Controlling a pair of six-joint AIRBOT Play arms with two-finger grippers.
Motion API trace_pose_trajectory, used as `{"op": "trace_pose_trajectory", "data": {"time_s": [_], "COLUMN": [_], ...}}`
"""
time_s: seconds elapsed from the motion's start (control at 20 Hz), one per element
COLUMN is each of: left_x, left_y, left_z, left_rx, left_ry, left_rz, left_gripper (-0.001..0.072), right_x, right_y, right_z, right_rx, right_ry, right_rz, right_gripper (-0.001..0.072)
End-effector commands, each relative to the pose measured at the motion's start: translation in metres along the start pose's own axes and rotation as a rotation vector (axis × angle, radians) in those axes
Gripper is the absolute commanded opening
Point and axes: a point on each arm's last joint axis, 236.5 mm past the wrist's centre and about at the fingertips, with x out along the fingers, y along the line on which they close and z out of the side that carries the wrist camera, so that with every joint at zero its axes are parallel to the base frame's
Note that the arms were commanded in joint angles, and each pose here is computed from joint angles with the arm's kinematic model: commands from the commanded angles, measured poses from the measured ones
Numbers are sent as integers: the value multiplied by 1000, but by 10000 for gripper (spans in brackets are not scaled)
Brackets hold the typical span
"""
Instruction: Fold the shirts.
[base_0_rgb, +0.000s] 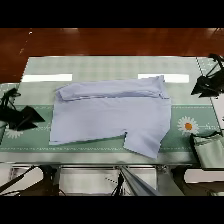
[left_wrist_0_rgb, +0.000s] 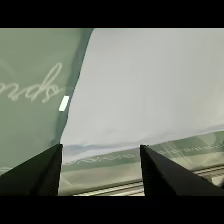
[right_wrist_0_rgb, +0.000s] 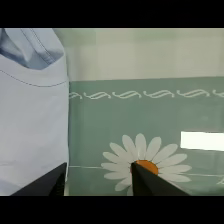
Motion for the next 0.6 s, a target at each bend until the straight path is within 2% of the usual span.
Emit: {"op": "trace_pose_trajectory", "data": {"time_s": [0.0,0.3,0.55], "left_x": [27,41,68], "left_y": [12,28,27], "left_z": [-45,-38,-37], "left_rx": [-124,-117,-98], "left_ry": [16,-17,70], "left_rz": [-94,-61,-42], "left_gripper": [584,584,584], "right_x": [17,46,44], "right_y": [-3,7,14], "right_z": [-10,-21,-16], "right_rx": [52,69,65], "right_ry": [-149,-188,-210], "right_rz": [132,200,234], "right_gripper": [502,501,501]}}
